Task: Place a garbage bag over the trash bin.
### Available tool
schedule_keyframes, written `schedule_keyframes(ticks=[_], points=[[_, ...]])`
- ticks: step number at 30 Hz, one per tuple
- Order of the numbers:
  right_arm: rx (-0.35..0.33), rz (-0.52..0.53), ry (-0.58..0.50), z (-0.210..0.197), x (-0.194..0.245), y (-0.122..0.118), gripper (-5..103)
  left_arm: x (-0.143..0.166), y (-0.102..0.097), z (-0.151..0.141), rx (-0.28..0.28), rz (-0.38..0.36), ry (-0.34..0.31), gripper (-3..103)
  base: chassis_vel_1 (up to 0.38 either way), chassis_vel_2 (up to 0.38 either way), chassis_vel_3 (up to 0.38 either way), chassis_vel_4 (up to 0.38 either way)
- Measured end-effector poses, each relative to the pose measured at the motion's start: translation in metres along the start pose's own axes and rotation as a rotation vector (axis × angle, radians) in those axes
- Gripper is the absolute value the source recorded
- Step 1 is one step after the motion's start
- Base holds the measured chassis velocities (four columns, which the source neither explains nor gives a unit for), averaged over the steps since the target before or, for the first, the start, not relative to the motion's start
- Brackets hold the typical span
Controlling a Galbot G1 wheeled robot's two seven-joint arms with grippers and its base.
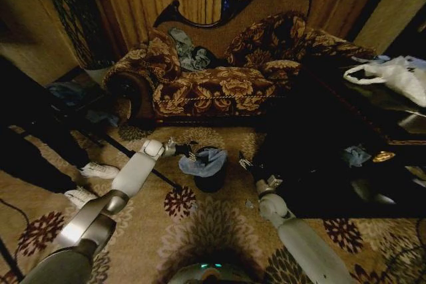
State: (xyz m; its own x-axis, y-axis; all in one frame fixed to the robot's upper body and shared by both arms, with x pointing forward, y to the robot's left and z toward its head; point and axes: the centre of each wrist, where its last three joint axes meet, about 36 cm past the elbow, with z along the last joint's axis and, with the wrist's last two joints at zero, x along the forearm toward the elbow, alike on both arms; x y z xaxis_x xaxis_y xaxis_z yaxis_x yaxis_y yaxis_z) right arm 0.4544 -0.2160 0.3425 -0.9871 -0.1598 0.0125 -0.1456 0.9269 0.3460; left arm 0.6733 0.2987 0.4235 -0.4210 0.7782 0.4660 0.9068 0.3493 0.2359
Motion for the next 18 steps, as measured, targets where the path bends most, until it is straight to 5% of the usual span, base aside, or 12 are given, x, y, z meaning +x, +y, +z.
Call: schedule_keyframes(ticks=[10,18], points=[[0.008,0.000,-0.007,0.007,-0.003,0.003,100,-0.021,-0.005,-0.010,0.021,0.055,0.059,100,0.000,0.000,0.000,0.000],[0.014,0.013,-0.006,0.008,0.003,-0.003,100,-0.024,0.001,-0.001,0.013,0.023,0.113,100,0.000,0.000,0.000,0.000]])
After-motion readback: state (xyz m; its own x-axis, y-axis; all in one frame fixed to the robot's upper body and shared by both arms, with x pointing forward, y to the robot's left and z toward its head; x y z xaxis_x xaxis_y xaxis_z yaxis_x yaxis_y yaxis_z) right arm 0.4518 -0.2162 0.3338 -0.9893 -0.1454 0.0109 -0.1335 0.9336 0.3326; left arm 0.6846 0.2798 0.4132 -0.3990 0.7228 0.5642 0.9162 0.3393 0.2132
